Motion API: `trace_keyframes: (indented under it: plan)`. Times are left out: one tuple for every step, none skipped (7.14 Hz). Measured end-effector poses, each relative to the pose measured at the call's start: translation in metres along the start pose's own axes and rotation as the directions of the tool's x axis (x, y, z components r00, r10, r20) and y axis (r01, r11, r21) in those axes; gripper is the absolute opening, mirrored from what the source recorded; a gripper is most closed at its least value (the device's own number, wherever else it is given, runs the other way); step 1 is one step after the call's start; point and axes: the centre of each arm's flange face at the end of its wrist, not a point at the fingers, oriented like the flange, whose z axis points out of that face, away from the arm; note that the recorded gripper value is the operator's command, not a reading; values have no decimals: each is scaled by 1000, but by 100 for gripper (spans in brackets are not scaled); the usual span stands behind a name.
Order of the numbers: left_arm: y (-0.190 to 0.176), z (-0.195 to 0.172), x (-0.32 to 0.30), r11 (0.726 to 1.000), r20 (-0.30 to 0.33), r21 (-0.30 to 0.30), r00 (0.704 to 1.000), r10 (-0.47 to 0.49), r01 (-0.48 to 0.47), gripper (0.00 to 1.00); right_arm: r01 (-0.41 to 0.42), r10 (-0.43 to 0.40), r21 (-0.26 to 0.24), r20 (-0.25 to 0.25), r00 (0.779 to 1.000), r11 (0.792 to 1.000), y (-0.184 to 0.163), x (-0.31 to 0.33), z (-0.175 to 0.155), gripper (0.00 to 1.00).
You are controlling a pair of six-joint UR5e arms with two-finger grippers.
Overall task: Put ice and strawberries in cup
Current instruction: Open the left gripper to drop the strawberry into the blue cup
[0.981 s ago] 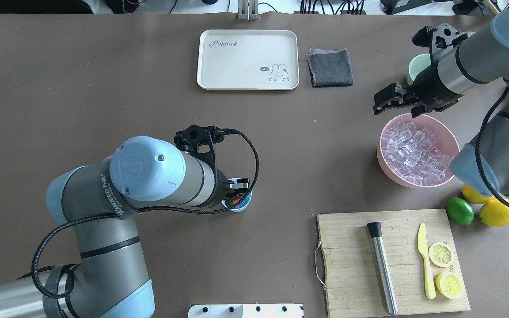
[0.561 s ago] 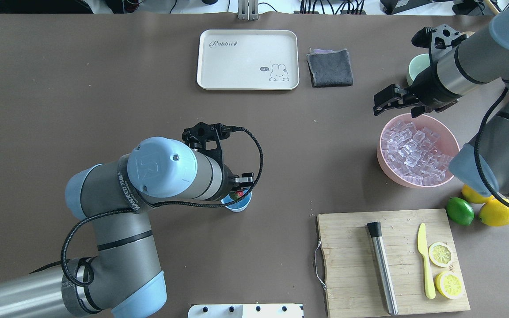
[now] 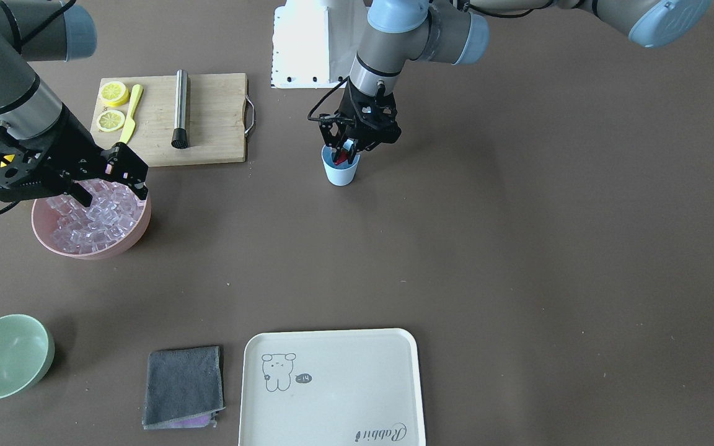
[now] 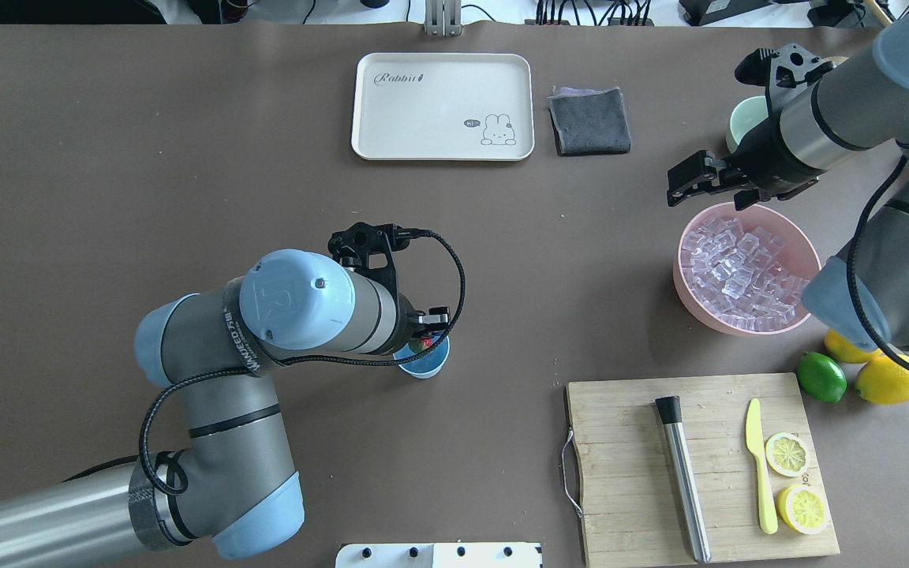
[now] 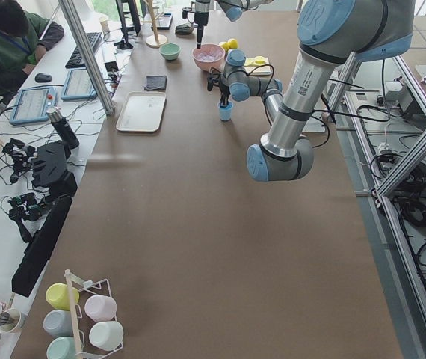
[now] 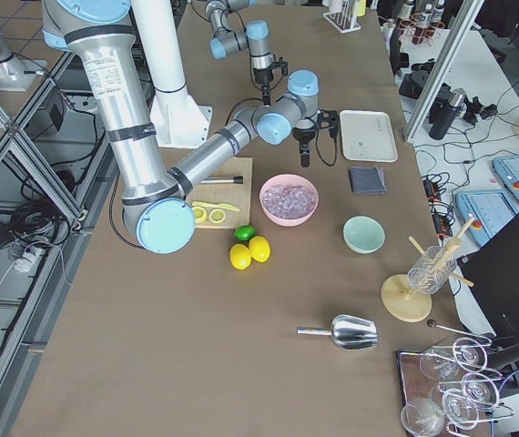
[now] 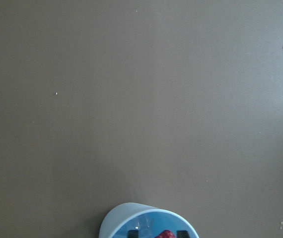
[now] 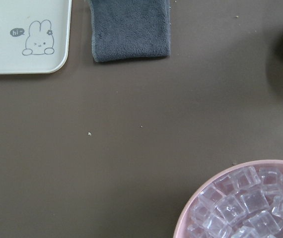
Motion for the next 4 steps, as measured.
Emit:
trace_keyframes:
  plan:
    - [1, -2, -1, 1000, -4, -1, 1000, 1, -1, 93, 0, 0, 1, 0, 1000, 1000, 0, 0, -1, 100]
    - [2, -8, -1, 1000, -13, -1, 1000, 1, -1, 98, 0, 0, 2, 1, 1000, 1000, 0, 0, -1, 100]
    - [4, -15, -1, 1000, -24, 0, 1000, 1, -1, 98, -1, 1, 1, 1, 1000, 1000, 0, 1, -2, 100]
    - [5, -22, -1, 1000, -34, 2, 999, 2, -2, 98, -2, 2, 1, 0, 1000, 1000, 0, 2, -2, 100]
